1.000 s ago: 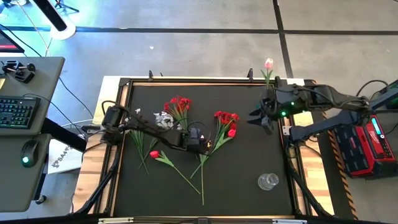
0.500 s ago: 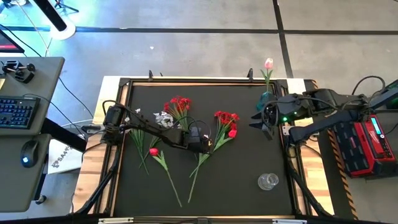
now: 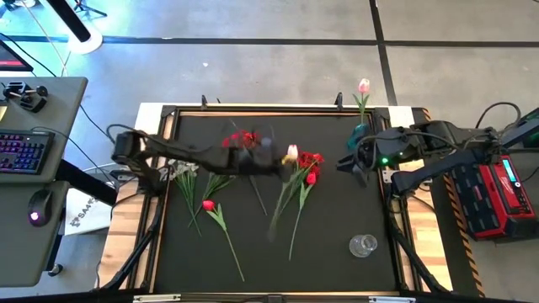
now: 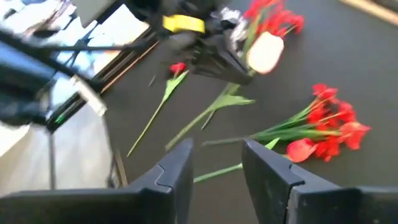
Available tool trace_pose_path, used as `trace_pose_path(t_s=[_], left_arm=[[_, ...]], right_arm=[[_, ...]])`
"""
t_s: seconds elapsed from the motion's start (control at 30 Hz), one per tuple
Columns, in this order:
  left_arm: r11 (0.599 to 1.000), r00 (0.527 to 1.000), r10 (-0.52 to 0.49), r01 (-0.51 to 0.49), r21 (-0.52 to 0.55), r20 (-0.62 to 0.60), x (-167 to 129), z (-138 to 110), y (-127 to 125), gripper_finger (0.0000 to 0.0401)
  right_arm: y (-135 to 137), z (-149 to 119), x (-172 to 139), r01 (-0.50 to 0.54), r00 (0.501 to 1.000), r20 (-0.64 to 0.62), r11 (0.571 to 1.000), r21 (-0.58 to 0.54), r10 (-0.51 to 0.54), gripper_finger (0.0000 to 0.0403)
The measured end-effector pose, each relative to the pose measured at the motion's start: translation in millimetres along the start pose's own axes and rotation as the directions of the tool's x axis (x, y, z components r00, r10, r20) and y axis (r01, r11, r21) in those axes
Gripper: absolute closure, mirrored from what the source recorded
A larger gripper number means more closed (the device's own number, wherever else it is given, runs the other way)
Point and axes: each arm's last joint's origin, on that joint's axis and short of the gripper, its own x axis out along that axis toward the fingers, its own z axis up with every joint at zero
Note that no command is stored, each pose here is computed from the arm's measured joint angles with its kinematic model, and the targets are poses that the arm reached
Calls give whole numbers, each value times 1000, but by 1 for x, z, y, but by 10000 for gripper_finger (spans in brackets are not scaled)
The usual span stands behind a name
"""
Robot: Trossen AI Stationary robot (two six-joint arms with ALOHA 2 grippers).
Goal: Sort flowers into vase by color
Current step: Put the pink flower into the blue vase
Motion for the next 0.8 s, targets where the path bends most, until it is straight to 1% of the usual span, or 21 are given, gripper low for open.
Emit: trace_pose_path(t_s=[0.13, 0.23, 0.33, 0.4, 0.43, 0.5, 0.57, 0.6, 0.67, 0.7, 0.73, 0.8], left_arm=[[993, 994, -83, 76, 87, 78, -18, 33, -2, 401], [980, 987, -127, 110, 164, 96, -31, 51, -3, 401], [964, 981, -155, 125, 233, 115, -43, 63, -3, 401], [951, 976, -181, 142, 275, 123, -50, 69, -4, 401], [944, 973, -193, 150, 294, 123, -53, 71, -5, 401], [927, 969, -217, 168, 337, 114, -56, 75, -4, 401], [906, 964, -245, 190, 379, 103, -57, 78, -4, 401], [896, 960, -261, 202, 395, 101, -57, 79, -4, 401], [881, 949, -298, 232, 413, 103, -57, 84, -4, 401], [875, 942, -319, 251, 415, 103, -58, 87, -3, 401], [866, 932, -346, 275, 418, 104, -57, 89, -3, 401], [843, 908, -405, 325, 429, 107, -57, 94, -5, 401]], right_arm=[[-1, -1, 0, 98, 992, 73, 995, 24, -100, 279], [-4, -9, 7, 180, 978, 96, 982, 47, -184, 274], [-11, -30, 28, 242, 963, 108, 968, 61, -247, 265], [-15, -47, 47, 242, 961, 122, 968, 71, -249, 260], [-18, -55, 55, 231, 961, 137, 970, 79, -240, 258], [-21, -69, 72, 178, 967, 169, 980, 83, -190, 257], [-23, -80, 86, 114, 968, 213, 990, 82, -129, 260], [-23, -83, 91, 63, 965, 249, 995, 80, -81, 262], [-21, -85, 97, -51, 943, 331, 995, 83, 21, 266], [-20, -83, 98, -102, 922, 381, 991, 81, 64, 267], [-20, -80, 99, -138, 900, 425, 988, 75, 93, 267], [-23, -75, 100, -163, 868, 484, 985, 56, 116, 265]])
